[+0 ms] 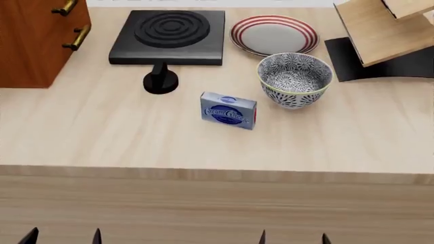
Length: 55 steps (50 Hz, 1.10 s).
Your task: Pick up the cream cheese and put it in the bowl.
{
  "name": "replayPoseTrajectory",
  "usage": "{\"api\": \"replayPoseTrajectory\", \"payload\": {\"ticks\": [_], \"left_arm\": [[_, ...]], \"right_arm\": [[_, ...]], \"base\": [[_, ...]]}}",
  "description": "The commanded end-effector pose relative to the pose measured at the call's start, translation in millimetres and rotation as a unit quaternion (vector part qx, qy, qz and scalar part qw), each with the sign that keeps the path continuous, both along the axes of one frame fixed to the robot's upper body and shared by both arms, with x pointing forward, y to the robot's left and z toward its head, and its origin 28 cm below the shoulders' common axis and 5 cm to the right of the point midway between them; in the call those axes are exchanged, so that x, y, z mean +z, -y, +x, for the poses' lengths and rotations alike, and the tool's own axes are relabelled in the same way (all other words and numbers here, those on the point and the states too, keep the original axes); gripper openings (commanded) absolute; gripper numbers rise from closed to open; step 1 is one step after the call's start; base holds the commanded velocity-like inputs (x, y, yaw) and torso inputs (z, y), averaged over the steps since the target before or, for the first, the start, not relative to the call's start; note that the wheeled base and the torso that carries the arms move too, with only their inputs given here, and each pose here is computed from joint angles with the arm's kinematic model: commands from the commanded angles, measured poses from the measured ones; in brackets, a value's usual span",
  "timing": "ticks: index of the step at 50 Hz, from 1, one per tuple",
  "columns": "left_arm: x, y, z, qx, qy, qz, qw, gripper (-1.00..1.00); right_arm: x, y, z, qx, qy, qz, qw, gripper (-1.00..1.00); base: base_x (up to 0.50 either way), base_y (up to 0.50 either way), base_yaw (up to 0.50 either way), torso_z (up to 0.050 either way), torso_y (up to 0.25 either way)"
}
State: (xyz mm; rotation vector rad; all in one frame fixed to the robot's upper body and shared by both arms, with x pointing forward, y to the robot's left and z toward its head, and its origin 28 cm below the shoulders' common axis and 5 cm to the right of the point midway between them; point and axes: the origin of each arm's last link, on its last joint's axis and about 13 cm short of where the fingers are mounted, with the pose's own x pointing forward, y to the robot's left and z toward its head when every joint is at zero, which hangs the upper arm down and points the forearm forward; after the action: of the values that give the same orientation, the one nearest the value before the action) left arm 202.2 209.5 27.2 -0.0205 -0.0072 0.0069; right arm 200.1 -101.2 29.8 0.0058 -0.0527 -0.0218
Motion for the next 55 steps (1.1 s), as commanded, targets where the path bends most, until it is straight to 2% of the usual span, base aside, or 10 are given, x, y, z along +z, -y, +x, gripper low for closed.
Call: {"api": "replayPoseTrajectory", "payload": {"ticks": [1, 30, 45, 55], "left_arm": [[2.4, -1.0, -2.2, 0.003, 0.003, 0.002, 1.000, 1.00], [7.1, -5.5, -5.0, 0.007, 0.023, -0.003, 1.000, 1.00], [4.6, -6.0, -2.7, 0.008, 0.019, 0.001, 1.000, 1.00], [4.7, -6.5, -2.6, 0.005, 0.017, 0.001, 1.000, 1.00]], "right_arm": [[2.5, 0.9, -1.7, -0.003, 0.005, 0.000, 1.000, 1.00], [11.6, 3.3, -7.2, -0.009, 0.018, -0.002, 1.000, 1.00], [12.4, 4.8, -9.1, -0.010, 0.022, 0.003, 1.000, 1.00], [11.9, 4.2, -9.1, -0.007, 0.020, 0.004, 1.000, 1.00]], "base": [[0.00, 0.00, 0.00, 0.050, 0.000], [0.00, 0.00, 0.00, 0.050, 0.000], [0.02, 0.32, 0.00, 0.000, 0.000], [0.43, 0.01, 0.00, 0.000, 0.000]]}}
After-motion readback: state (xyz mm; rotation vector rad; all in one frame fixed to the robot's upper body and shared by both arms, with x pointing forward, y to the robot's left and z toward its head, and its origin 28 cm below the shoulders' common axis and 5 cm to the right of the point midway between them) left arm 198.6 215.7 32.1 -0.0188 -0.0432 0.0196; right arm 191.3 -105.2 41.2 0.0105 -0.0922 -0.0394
